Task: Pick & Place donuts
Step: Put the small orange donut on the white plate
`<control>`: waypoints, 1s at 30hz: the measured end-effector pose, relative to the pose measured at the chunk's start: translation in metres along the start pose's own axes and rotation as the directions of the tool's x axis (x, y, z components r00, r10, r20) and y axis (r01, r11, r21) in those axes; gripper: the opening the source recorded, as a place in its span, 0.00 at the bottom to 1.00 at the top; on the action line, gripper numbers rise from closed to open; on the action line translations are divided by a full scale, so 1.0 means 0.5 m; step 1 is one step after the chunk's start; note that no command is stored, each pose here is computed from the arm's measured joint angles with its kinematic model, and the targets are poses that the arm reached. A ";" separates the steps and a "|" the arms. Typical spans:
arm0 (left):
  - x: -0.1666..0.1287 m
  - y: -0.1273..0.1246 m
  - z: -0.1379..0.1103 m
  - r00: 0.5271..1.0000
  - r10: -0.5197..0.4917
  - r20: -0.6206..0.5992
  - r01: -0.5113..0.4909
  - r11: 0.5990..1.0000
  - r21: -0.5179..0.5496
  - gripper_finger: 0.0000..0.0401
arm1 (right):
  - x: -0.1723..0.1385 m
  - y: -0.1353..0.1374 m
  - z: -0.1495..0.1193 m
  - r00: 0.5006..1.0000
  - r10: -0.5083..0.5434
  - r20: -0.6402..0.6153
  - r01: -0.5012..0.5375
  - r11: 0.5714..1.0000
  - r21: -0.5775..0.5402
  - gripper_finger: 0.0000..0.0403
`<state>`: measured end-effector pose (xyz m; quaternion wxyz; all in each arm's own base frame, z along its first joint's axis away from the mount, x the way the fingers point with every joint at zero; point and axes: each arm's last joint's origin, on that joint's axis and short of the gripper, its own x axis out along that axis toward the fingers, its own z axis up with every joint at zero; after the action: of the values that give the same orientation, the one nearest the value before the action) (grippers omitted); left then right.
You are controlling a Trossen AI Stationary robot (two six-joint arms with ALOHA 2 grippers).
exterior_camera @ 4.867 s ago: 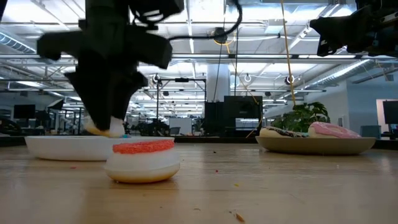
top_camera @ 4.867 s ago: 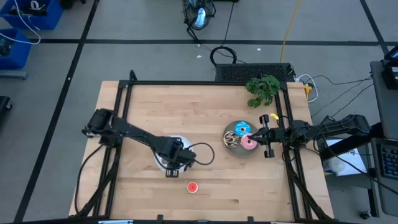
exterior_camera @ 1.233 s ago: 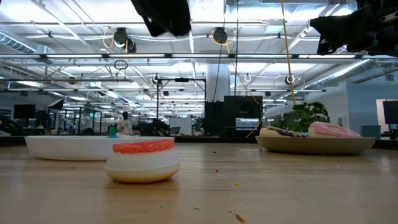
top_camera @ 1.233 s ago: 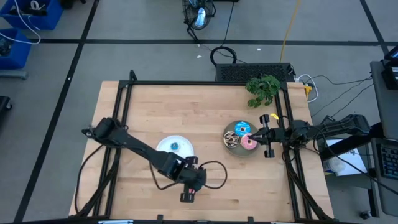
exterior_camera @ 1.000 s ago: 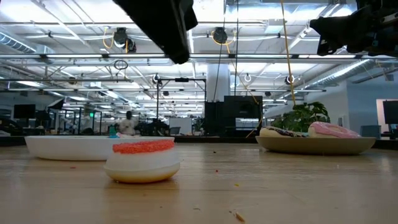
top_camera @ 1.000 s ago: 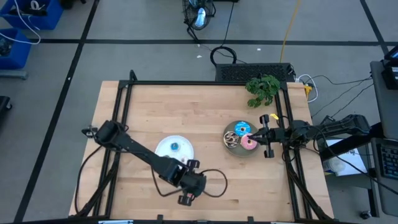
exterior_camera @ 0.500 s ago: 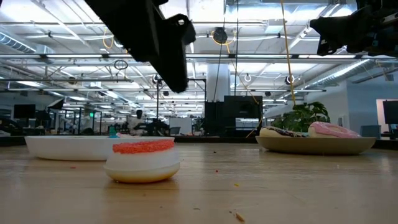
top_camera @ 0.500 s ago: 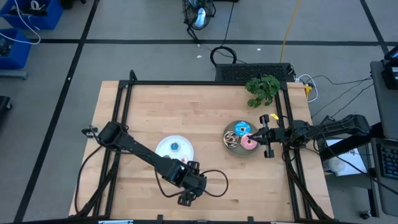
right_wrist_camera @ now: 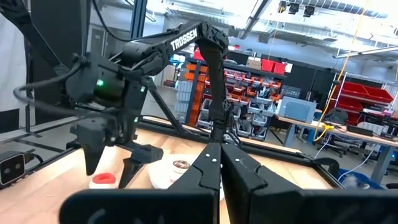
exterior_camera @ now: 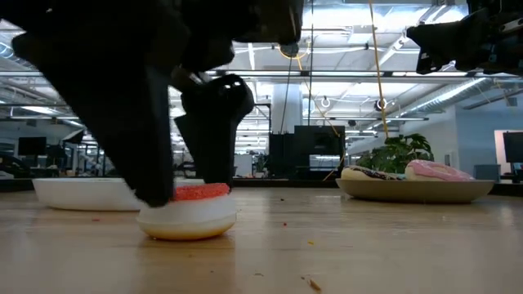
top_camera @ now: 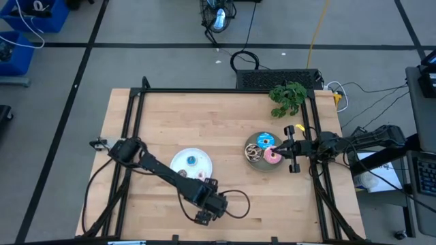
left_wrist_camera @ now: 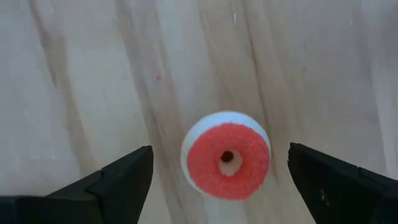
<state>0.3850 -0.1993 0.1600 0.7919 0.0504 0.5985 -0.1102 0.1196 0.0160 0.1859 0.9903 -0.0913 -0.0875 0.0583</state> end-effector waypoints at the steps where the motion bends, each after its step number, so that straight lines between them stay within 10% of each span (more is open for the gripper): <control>1: 0.009 -0.001 0.000 1.000 -0.003 -0.006 0.003 1.000 -0.001 0.92 | 0.000 0.000 0.000 1.000 0.000 0.001 0.000 1.000 0.000 0.00; 30: 0.042 -0.007 -0.008 1.000 -0.007 0.008 0.007 0.997 -0.081 0.87 | 0.000 0.000 0.000 1.000 -0.001 0.001 0.001 1.000 0.000 0.00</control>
<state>0.3860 -0.2042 0.1390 0.7952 0.0158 0.5996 -0.0889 0.1195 0.0159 0.1860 0.9902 -0.0915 -0.0881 0.0581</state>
